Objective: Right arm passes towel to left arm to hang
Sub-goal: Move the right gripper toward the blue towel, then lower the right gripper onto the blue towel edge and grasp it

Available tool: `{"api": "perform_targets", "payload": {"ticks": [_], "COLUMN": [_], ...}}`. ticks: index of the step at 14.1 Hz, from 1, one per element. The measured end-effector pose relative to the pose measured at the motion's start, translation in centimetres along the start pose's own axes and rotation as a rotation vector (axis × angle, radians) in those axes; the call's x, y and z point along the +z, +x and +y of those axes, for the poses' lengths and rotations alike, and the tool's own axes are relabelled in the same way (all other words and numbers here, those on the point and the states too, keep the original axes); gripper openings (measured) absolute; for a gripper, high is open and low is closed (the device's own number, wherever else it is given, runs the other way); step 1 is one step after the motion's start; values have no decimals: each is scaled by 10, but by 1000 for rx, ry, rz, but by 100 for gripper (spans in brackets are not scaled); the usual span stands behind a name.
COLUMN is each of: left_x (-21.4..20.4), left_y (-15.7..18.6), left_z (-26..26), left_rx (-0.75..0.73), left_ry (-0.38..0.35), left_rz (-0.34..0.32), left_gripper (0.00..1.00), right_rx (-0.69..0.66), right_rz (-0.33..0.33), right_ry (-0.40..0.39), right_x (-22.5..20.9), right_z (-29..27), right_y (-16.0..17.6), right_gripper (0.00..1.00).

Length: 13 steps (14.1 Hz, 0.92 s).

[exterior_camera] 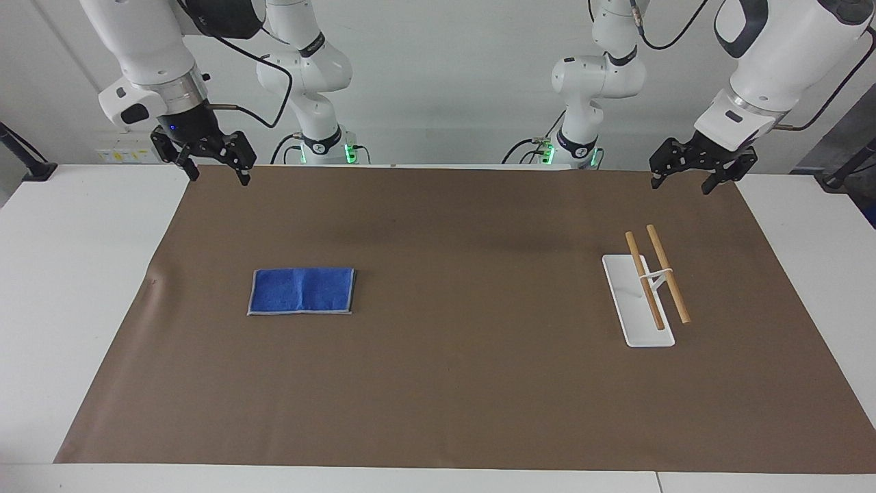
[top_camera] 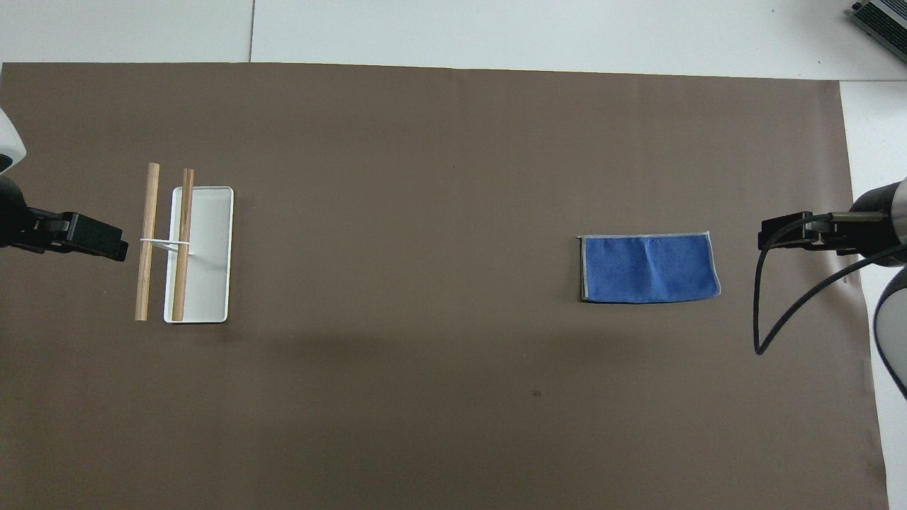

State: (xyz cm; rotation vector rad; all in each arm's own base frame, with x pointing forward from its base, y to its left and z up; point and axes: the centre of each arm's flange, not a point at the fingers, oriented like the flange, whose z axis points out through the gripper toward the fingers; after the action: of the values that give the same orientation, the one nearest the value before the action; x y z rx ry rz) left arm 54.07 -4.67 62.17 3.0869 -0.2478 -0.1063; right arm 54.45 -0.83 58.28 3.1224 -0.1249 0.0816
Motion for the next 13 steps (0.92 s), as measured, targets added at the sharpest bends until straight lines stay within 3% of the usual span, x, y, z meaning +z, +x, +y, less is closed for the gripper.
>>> {"api": "perform_targets", "payload": {"ticks": [6, 13], "left_x": [0, 0], "left_y": [0, 0], "left_z": [0, 0], "left_rx": [0, 0], "left_ry": [0, 0], "left_rz": [0, 0], "left_gripper": [100, 100], "right_rx": [-53, -101], "right_rz": [42, 39], "right_ry": [1, -8], "right_x": [95, 202], "right_z": [-32, -47], "right_y": [15, 18], "right_gripper": [100, 100]}}
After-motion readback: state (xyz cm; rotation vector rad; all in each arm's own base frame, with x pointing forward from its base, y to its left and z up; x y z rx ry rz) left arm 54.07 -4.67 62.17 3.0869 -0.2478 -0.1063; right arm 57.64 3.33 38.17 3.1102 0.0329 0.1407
